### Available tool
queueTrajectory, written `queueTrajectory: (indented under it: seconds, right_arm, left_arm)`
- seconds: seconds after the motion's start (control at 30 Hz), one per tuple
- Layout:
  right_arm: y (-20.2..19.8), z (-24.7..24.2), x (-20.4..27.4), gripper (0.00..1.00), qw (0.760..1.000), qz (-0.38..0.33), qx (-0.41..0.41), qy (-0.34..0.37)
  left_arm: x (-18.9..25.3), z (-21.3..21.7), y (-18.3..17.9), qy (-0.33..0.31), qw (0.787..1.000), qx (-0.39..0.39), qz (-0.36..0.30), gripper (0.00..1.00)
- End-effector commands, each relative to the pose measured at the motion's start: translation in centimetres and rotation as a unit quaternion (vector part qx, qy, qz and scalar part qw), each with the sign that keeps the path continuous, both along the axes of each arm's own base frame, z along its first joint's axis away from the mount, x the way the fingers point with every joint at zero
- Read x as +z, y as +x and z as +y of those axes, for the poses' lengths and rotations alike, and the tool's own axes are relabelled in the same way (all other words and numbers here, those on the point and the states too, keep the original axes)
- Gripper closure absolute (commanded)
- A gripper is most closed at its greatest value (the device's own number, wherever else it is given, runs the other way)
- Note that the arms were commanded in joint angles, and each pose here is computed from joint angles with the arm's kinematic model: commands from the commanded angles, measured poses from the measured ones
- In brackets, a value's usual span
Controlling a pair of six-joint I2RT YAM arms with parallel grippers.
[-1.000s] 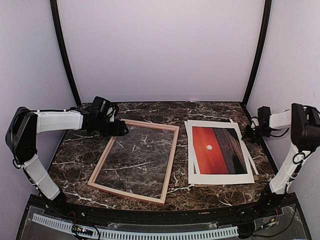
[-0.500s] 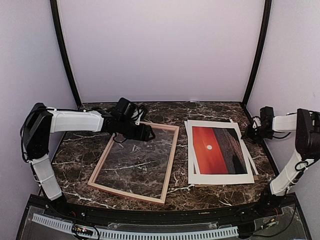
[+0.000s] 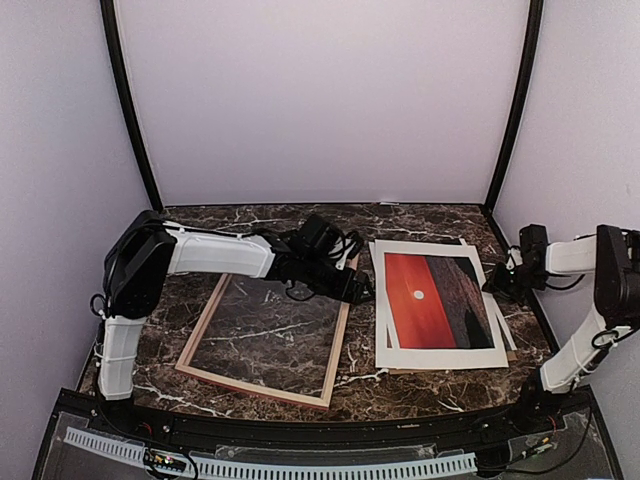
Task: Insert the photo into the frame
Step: Pick up the mat board from the photo.
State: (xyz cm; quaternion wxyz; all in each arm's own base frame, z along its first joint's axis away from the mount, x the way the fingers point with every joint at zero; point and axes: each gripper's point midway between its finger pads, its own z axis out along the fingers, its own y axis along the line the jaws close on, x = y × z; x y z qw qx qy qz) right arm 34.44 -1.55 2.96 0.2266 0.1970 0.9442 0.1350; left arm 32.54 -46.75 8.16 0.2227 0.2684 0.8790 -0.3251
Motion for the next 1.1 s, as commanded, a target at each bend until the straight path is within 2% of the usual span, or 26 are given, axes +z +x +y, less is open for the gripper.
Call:
queueTrajectory:
  seconds: [0.0, 0.5, 0.8, 1.07]
  right_arm:
    - [-0.3, 0.2, 0.0, 0.60, 1.000, -0.002, -0.002, -0.004]
    - [-0.9, 1.3, 0.6, 0.63, 1.000, -0.013, 0.008, -0.008]
    - [-1.5, 1.3, 0.2, 0.63, 1.000, -0.006, 0.008, -0.011]
    - [-1.7, 1.8, -0.1, 0.63, 1.000, -0.004, 0.017, -0.006]
  left_arm:
    - [-0.1, -1.8, 0.0, -0.013, 1.000, -0.011, 0.006, 0.14]
    - [-3.2, -3.9, 0.0, -0.004, 0.999, -0.014, 0.033, 0.14]
    - [-5.8, -3.9, 0.1, 0.065, 0.996, 0.019, 0.056, 0.14]
    - [-7.4, -4.4, -0.2, 0.080, 0.993, 0.035, 0.075, 0.14]
